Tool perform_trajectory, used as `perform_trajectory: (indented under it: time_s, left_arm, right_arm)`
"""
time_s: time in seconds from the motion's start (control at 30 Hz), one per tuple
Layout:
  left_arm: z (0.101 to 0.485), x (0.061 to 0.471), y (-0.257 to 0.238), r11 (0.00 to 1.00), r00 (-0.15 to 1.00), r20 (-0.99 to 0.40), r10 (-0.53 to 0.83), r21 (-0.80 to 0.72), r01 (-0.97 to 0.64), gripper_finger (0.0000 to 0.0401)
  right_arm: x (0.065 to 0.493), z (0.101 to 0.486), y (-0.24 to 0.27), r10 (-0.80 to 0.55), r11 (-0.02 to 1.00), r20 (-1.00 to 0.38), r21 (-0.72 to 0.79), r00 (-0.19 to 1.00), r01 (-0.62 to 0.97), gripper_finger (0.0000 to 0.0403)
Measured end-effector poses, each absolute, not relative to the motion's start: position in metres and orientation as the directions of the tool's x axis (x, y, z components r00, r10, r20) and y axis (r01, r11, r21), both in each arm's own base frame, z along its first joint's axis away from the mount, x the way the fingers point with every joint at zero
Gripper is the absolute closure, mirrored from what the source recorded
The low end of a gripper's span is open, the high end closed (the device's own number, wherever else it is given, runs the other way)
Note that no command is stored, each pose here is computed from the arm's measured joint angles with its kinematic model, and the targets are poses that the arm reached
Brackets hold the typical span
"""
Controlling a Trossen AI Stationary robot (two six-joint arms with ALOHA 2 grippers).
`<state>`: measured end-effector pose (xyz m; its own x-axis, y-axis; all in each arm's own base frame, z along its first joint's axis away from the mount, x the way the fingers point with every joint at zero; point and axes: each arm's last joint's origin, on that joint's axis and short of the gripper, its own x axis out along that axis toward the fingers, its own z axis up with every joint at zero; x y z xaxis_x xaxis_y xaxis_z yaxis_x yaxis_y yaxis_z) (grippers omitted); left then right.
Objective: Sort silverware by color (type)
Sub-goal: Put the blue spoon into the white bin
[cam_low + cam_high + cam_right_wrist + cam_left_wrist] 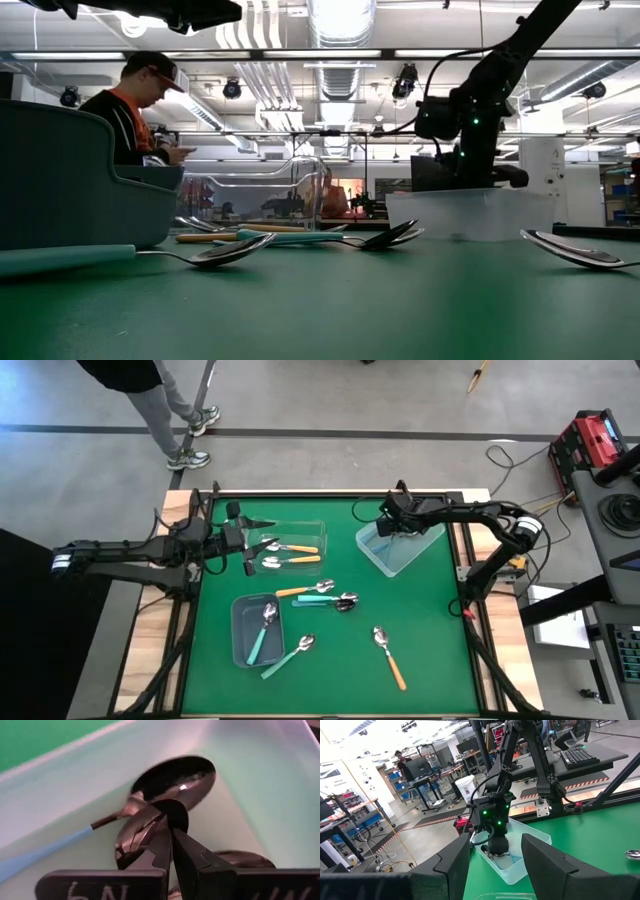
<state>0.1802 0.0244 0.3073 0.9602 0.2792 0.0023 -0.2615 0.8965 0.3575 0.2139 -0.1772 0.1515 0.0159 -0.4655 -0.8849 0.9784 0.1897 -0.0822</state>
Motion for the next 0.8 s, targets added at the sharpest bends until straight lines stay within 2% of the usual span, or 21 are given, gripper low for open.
perform_trajectory:
  time_s: [0.17,0.53,0.8]
  left_arm:
    - [0.307,0.18,0.024,0.896,0.96,0.002,0.279,0.357,-0.262,0.0239]
    - [0.307,0.18,0.024,0.894,0.96,0.003,0.279,0.364,-0.261,0.0239]
    - [0.307,0.18,0.024,0.894,0.96,0.003,0.279,0.364,-0.261,0.0239]
  right_arm:
    - [0.214,0.152,-0.176,-0.462,0.163,-0.887,-0.064,0.018,0.985,0.0394]
    - [0.225,0.148,-0.171,-0.474,0.198,-0.879,-0.039,0.061,0.979,0.0394]
    - [0.227,0.137,-0.173,-0.462,0.195,-0.887,-0.076,0.023,0.978,0.0394]
